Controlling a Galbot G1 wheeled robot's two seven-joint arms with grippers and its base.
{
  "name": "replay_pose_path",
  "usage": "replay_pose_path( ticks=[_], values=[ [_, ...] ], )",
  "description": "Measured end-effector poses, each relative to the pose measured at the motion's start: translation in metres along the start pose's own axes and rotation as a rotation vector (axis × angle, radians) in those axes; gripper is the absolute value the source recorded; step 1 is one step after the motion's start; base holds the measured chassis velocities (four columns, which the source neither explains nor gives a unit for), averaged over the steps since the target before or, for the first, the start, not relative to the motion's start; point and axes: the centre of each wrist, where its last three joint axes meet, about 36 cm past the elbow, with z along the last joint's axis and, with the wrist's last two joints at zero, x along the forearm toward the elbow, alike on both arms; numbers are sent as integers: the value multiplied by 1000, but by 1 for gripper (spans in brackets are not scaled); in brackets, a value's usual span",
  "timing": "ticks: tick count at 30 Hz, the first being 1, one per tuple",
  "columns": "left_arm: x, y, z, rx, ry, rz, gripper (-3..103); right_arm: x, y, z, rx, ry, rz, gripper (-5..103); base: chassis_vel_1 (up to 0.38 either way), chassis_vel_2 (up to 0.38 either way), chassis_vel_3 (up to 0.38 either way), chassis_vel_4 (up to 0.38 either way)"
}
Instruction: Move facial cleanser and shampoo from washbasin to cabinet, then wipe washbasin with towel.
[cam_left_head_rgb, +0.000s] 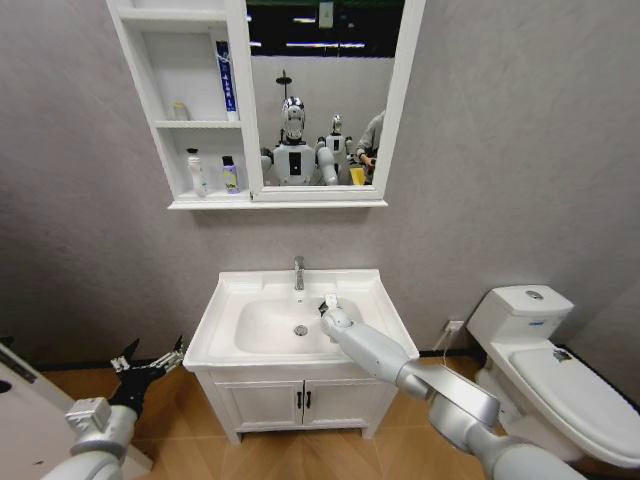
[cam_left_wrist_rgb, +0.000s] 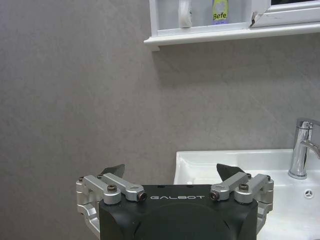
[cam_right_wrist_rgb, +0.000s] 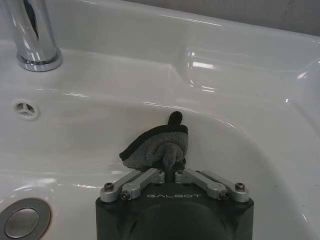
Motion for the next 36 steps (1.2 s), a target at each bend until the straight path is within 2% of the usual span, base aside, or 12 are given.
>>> replay_pose_path(
  ticks=[10,19,36],
  values=[
    [0,0,0,0,0,0,100,-20,-15,-2,5,10,17,4,0,0,0,0],
    [0,0,0,0,0,0,100,-33,-4,-3,12,17,-2,4,0,0,0,0],
    [0,0,0,0,0,0,100,-18,69,-6,25,-3,-174,4,0,0,0,0]
  ],
)
